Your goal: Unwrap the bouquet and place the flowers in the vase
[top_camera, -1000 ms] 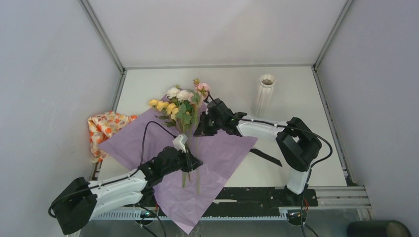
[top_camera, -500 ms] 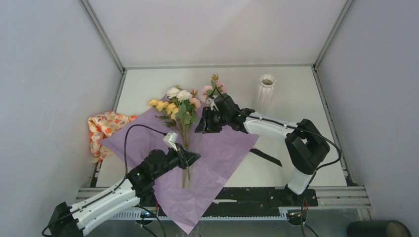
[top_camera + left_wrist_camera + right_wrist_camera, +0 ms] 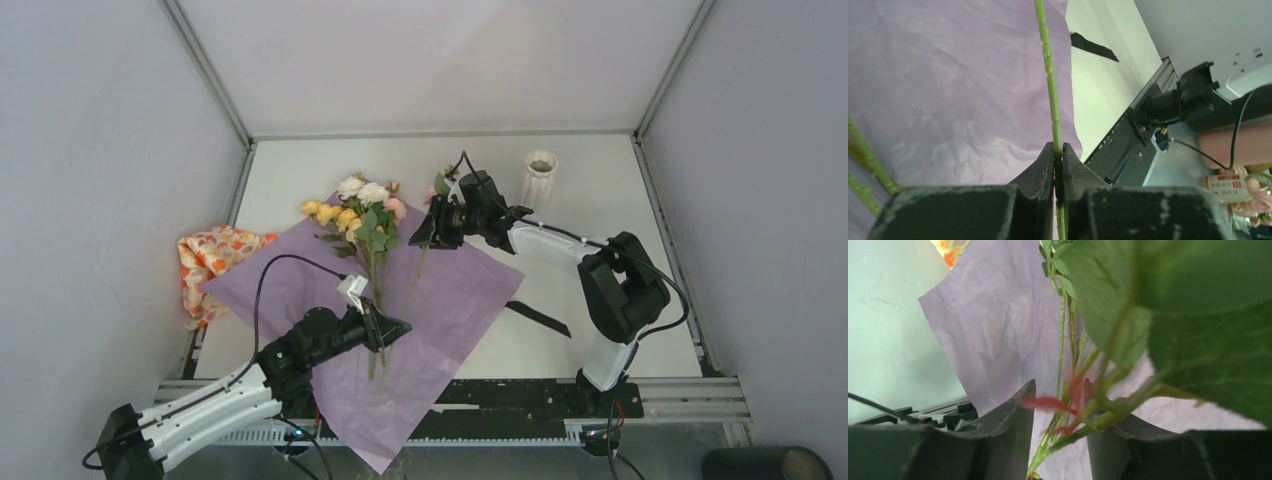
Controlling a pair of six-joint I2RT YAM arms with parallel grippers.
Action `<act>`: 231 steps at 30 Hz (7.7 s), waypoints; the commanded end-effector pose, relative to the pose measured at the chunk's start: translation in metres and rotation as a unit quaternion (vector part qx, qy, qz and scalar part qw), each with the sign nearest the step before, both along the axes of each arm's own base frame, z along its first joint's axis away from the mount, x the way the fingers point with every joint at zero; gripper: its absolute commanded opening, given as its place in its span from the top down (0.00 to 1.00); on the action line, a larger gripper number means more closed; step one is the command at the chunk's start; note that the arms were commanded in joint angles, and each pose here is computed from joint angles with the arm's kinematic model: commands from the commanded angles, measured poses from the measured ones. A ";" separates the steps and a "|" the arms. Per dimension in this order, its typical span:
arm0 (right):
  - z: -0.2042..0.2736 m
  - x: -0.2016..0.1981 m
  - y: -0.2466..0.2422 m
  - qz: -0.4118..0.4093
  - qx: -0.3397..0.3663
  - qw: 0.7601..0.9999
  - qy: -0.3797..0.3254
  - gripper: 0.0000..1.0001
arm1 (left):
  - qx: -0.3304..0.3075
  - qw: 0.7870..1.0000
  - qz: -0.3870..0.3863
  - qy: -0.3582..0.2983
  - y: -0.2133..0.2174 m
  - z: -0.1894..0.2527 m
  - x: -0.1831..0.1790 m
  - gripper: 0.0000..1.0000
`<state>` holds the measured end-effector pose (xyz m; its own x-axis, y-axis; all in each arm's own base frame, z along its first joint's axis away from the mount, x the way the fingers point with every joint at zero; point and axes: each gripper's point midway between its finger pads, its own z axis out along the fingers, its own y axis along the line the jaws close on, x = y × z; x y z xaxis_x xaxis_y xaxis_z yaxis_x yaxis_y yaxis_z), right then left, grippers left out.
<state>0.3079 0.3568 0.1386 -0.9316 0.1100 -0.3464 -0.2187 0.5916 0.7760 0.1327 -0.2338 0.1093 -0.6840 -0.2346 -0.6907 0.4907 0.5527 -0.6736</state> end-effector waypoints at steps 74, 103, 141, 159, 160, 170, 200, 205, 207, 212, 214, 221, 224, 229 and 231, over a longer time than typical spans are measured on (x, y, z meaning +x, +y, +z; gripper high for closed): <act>0.429 0.009 -0.339 -0.505 -0.118 0.618 -0.591 1.00 | 0.005 0.994 0.101 -0.048 0.012 0.098 0.020 0.46; 0.256 0.096 -0.318 -0.457 -0.227 0.724 -0.463 0.95 | 0.019 0.993 0.111 -0.039 0.009 0.088 0.025 0.45; 0.259 0.020 -0.305 -0.410 -0.173 0.781 -0.438 0.21 | 0.093 0.977 0.191 -0.005 0.026 0.048 0.048 0.31; 0.248 -0.070 -0.275 -0.355 -0.039 0.823 -0.441 0.50 | 0.230 0.938 0.243 0.096 0.049 -0.023 0.082 0.48; 0.246 -0.074 -0.275 -0.353 -0.035 0.825 -0.440 0.51 | 0.244 0.934 0.242 0.100 0.050 -0.028 0.083 0.50; 0.212 -0.081 -0.257 -0.318 -0.037 0.852 -0.414 0.54 | 0.283 0.917 0.255 0.115 0.059 -0.043 0.082 0.54; 0.163 -0.081 -0.197 -0.259 -0.051 0.885 -0.383 0.55 | 0.321 0.898 0.269 0.137 0.079 -0.086 0.070 0.90; 0.158 -0.080 -0.192 -0.253 -0.056 0.889 -0.377 0.55 | 0.315 0.900 0.273 0.130 0.079 -0.077 0.072 1.00; 0.155 -0.079 -0.189 -0.250 -0.058 0.891 -0.374 0.56 | 0.310 0.902 0.273 0.124 0.079 -0.071 0.073 1.00; 0.147 -0.081 -0.173 -0.229 -0.055 0.900 -0.368 0.58 | 0.287 0.914 0.268 0.102 0.075 -0.047 0.077 1.00; 0.142 -0.082 -0.163 -0.218 -0.056 0.904 -0.364 0.58 | 0.277 0.918 0.267 0.094 0.075 -0.039 0.077 1.00; 0.122 -0.089 -0.114 -0.157 -0.050 0.923 -0.349 0.58 | 0.211 0.944 0.249 0.054 0.071 -0.009 0.072 1.00; 0.114 -0.095 -0.085 -0.120 -0.025 0.937 -0.328 0.55 | 0.163 0.959 0.230 0.027 0.065 0.007 0.068 1.00; 0.105 -0.109 -0.035 -0.055 0.032 0.952 -0.301 0.46 | 0.084 0.981 0.173 -0.015 0.046 0.028 0.057 1.00; 0.102 -0.111 -0.022 -0.042 0.045 0.954 -0.294 0.43 | 0.055 0.989 0.137 -0.029 0.036 0.036 0.048 1.00</act>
<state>0.2071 0.2999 0.2138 -0.5534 0.1585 -0.8177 -0.5146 0.7069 0.4853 0.1892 -0.1743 0.1223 -0.5880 -0.3313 -0.7379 0.1789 0.8364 -0.5181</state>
